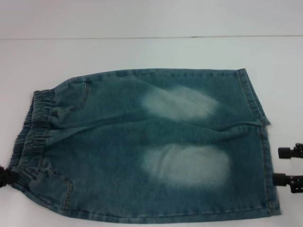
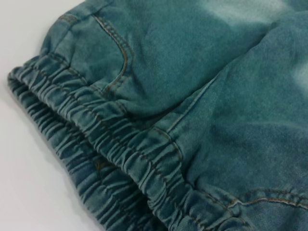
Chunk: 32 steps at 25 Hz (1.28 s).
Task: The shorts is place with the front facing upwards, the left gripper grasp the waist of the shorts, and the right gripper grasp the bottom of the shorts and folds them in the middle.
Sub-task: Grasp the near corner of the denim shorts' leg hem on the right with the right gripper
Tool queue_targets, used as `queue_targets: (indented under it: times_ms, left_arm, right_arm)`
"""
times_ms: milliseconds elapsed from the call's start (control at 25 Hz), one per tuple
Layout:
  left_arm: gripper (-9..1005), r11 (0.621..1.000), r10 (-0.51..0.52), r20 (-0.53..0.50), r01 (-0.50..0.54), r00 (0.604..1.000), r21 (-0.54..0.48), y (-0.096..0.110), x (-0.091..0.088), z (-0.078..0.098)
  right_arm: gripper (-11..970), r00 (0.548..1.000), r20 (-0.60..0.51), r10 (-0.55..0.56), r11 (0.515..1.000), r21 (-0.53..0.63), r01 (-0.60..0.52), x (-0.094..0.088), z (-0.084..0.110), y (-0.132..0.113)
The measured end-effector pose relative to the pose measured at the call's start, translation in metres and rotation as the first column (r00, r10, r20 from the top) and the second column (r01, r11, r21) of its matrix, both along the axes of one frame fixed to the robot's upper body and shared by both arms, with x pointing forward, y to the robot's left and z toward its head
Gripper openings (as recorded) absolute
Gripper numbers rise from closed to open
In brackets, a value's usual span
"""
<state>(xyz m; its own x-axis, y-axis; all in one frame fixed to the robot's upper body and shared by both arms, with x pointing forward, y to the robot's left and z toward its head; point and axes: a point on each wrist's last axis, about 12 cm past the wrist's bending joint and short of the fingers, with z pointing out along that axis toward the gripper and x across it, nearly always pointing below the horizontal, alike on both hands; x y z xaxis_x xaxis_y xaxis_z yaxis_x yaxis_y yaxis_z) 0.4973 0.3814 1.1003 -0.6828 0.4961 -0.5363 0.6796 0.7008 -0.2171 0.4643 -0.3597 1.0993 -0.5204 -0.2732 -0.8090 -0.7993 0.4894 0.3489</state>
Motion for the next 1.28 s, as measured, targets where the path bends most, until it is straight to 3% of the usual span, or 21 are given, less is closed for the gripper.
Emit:
queue_targets:
  times_ms: [40, 360, 640, 1280]
  left_arm:
    - [49, 1.000, -0.002, 0.002, 0.002, 1.000, 0.004, 0.000, 0.001, 0.000]
    - [49, 0.999, -0.019, 0.011, 0.018, 1.000, 0.034, -0.004, 0.007, -0.001]
    - [50, 0.999, -0.013, 0.022, 0.012, 1.000, 0.048, -0.003, 0.010, -0.001]
    - [49, 0.999, -0.008, 0.009, 0.008, 1.000, 0.041, -0.002, 0.004, -0.004]
  right_arm:
    - [893, 1.000, -0.020, -0.004, 1.000, -0.013, 0.003, 0.000, 0.003, -0.001]
    - [861, 0.962, -0.252, -0.108, 0.987, -0.140, 0.074, 0.010, 0.025, -0.014]
    - [891, 0.895, -0.437, -0.093, 0.954, -0.295, -0.045, 0.023, 0.018, 0.003]
    - [909, 0.855, -0.517, -0.038, 0.937, -0.317, -0.150, 0.035, 0.005, 0.036]
